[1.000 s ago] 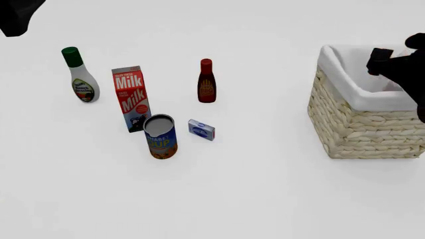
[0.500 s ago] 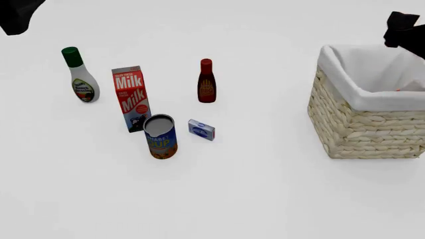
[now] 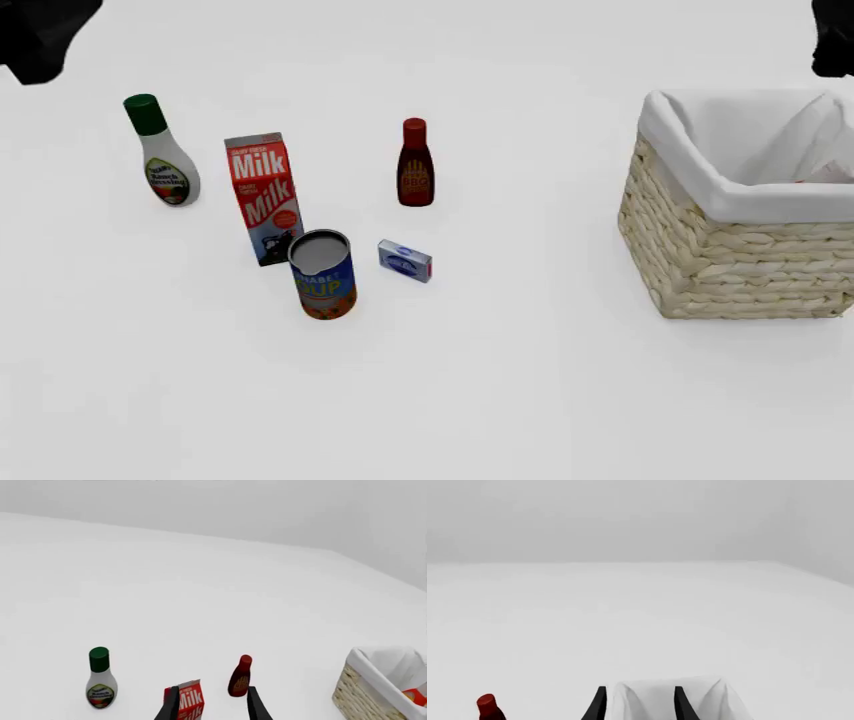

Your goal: Pick the ketchup and place it in the basket.

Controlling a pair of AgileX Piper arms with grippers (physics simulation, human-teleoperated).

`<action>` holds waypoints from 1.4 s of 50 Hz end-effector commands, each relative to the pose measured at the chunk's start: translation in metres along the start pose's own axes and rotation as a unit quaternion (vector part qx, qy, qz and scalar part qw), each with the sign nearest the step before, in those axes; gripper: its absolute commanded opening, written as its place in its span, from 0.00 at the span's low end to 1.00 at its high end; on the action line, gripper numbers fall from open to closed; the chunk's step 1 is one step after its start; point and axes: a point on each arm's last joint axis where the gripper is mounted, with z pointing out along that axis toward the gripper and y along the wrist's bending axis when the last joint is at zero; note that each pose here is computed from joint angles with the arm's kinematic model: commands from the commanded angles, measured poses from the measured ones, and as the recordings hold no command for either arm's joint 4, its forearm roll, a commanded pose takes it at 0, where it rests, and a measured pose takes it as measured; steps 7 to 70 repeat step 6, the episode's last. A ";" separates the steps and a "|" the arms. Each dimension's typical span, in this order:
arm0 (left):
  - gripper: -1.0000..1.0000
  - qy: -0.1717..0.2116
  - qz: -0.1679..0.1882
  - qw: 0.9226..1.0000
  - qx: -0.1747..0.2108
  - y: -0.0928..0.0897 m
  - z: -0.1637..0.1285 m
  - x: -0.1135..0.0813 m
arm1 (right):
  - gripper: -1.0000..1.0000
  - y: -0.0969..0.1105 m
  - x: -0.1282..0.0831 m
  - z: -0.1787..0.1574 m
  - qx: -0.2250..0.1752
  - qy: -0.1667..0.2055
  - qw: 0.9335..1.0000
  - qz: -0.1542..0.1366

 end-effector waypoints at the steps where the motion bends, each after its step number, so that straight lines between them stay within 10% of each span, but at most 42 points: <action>1: 1.00 -0.008 -0.005 1.000 0.005 -0.001 0.000 0.003 | 1.00 0.007 -0.008 -0.044 -0.021 -0.032 0.999 -0.010; 6: 1.00 -0.018 -0.012 1.000 0.011 -0.002 -0.002 0.005 | 1.00 0.020 -0.011 -0.083 -0.074 -0.062 0.995 0.007; 70: 1.00 -0.018 -0.012 1.000 0.011 -0.002 -0.002 0.005 | 1.00 0.020 -0.011 -0.083 -0.074 -0.062 0.995 0.007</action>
